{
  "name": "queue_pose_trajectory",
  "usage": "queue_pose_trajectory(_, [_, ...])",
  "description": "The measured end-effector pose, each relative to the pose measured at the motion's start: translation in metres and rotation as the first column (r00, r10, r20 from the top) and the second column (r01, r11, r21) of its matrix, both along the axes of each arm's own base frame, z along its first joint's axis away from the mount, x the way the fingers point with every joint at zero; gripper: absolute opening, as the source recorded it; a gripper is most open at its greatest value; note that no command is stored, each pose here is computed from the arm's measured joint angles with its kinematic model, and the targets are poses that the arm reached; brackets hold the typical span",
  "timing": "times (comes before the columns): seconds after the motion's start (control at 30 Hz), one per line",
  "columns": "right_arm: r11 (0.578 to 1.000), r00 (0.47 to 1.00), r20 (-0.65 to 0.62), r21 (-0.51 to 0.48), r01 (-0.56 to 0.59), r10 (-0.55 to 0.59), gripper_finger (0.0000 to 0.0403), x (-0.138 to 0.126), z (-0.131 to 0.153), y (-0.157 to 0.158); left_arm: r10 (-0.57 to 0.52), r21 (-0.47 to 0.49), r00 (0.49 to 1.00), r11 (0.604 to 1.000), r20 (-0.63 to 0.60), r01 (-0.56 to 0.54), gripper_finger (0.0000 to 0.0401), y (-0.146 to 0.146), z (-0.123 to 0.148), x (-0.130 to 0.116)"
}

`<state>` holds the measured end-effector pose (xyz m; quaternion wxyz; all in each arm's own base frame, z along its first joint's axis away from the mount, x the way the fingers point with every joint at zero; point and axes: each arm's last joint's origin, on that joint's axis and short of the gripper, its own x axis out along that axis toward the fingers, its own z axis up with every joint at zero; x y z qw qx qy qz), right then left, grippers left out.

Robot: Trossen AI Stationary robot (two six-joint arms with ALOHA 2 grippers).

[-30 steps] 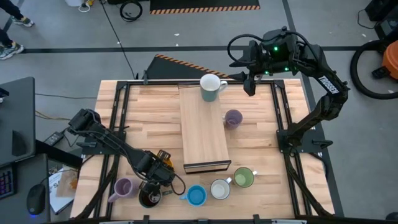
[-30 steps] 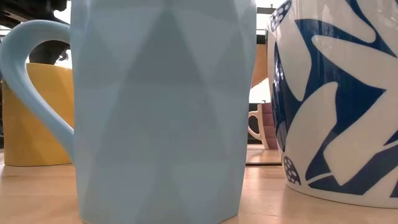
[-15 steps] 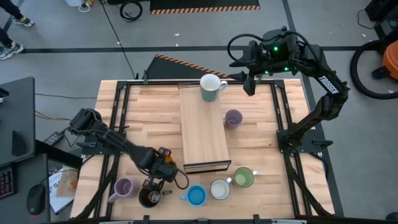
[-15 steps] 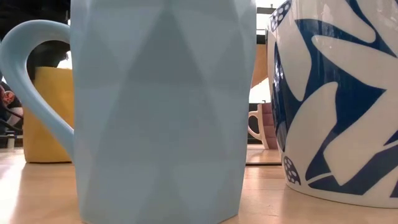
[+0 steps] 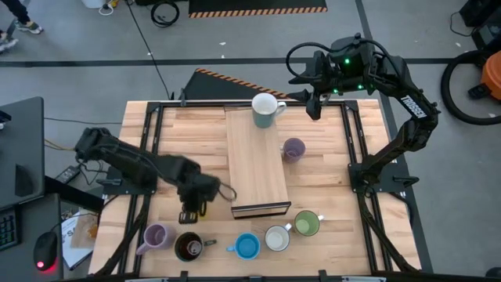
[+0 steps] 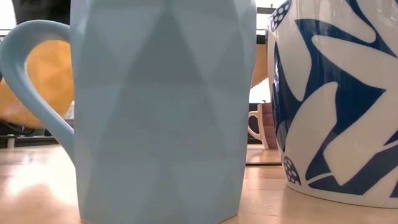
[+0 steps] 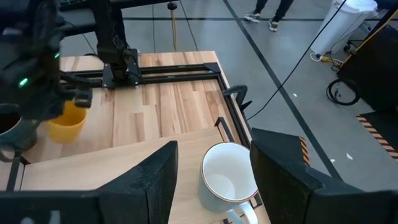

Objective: Place coffee mugs
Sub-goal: Put the yellow mug on the shelf

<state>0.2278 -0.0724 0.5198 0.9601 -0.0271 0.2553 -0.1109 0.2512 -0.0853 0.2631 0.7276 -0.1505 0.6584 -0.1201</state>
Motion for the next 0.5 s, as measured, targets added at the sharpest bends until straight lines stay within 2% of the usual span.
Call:
queue_pose_trajectory(0.1, [1.000,1.000,0.000,0.000,0.000,0.000,0.0206,0.000,0.000,0.000,0.109,-0.051,0.994,0.993,0.028,-0.107,0.0030,0.022,0.016,-0.007])
queue_pose_trajectory(0.2, [1.000,1.000,0.000,0.000,0.001,-0.001,0.0206,0.000,0.000,0.000,0.221,-0.051,0.973,0.975,0.071,-0.217,0.0031,0.044,0.032,-0.017])
queue_pose_trajectory(0.37, [1.000,1.000,0.000,0.000,0.002,-0.002,0.0206,0.000,0.000,0.000,0.363,-0.015,0.905,0.929,0.221,-0.370,0.0030,0.074,0.062,-0.025])
queue_pose_trajectory(0.5, [1.000,1.000,0.003,0.012,0.010,-0.010,0.0206,0.000,0.000,0.000,0.398,0.064,0.844,0.892,0.359,-0.448,0.0031,0.093,0.089,-0.025])
